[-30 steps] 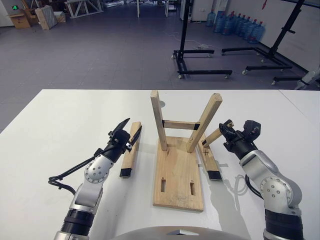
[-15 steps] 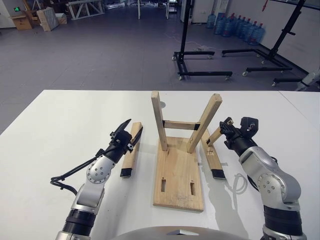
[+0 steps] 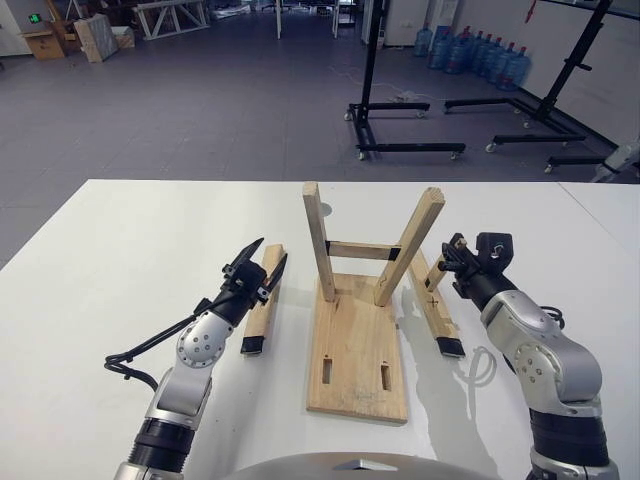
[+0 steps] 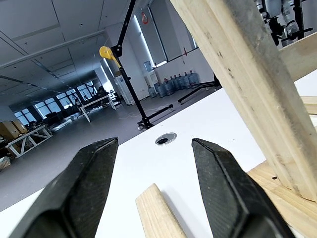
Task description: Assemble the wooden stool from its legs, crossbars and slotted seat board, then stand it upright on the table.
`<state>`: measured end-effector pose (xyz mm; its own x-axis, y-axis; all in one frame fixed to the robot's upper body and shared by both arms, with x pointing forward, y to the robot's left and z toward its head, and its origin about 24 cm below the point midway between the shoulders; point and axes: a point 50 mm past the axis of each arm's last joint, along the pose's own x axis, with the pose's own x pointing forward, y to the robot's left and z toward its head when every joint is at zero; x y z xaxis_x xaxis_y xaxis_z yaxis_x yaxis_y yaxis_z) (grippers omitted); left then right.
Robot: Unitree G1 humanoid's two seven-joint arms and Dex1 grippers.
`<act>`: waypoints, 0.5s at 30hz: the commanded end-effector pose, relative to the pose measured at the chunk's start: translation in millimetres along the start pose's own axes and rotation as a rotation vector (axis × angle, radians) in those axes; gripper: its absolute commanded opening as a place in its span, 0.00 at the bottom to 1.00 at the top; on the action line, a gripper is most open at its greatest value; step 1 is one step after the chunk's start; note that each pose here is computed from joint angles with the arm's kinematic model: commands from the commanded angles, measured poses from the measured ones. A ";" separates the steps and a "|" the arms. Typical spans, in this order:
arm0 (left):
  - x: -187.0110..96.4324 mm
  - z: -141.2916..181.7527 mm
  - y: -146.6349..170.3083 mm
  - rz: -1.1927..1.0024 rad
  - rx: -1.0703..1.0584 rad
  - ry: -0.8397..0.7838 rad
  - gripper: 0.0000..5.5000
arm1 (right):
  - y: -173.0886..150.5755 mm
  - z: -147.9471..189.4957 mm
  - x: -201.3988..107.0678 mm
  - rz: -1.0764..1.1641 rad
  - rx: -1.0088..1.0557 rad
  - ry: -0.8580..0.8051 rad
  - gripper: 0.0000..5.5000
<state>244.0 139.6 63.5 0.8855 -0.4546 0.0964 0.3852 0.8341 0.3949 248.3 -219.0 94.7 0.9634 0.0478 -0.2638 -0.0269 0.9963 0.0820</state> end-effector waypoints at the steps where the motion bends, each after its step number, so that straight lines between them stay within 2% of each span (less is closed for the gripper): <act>1: -0.2 -2.3 -1.1 0.005 -0.004 0.007 0.49 | -9.6 -32.1 -2.6 -0.032 -0.033 0.153 0.07; 15: -2.9 -5.8 -2.4 0.002 -0.009 0.024 0.49 | -28.0 -50.5 -4.3 -0.068 -0.039 0.169 0.07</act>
<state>243.5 139.6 60.4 0.8905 -0.4461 0.0894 0.3821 0.8400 0.3853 248.8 -234.9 85.9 0.9732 0.0360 -0.2272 -0.0312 0.9992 0.0248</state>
